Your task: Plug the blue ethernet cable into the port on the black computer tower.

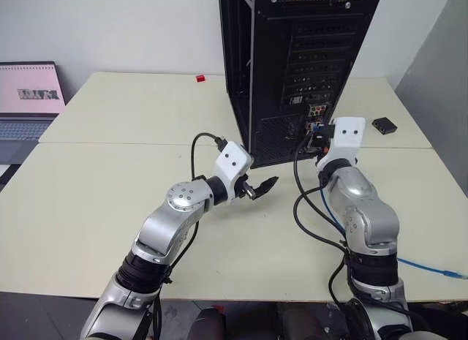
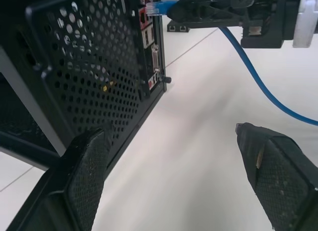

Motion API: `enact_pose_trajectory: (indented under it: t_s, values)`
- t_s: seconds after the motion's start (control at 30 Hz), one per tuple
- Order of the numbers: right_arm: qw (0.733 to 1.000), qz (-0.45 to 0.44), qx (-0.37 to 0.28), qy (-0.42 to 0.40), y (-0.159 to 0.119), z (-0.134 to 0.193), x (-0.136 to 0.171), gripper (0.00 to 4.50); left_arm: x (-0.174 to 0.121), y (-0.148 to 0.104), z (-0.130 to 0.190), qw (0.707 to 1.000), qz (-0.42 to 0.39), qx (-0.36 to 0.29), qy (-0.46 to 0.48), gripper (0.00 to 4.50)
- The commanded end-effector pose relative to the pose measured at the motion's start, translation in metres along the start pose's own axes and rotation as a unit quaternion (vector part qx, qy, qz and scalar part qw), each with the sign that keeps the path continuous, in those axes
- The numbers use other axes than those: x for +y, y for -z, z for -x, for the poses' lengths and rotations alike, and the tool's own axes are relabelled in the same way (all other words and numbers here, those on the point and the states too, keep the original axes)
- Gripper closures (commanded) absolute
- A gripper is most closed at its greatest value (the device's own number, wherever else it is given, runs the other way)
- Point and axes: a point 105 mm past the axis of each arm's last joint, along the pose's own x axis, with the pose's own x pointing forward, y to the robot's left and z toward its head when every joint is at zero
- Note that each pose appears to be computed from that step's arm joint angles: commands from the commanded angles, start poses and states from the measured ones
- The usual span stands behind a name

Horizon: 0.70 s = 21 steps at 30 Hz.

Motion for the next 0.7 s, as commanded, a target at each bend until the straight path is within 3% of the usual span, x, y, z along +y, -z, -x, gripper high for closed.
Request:
enact_pose_trajectory:
  t_s: [0.03,0.7]
  values:
    - [1.000,-0.006,-0.024,-0.007,-0.0144,-0.0008,0.0008,4.50,0.0032,-0.0141,0.0037,1.000,-0.014,-0.023,-0.008,0.33]
    - [0.999,-0.005,-0.039,0.006,-0.0195,-0.0047,-0.0040,4.50,0.0025,-0.0124,0.0039,1.000,-0.012,-0.022,-0.008,0.33]
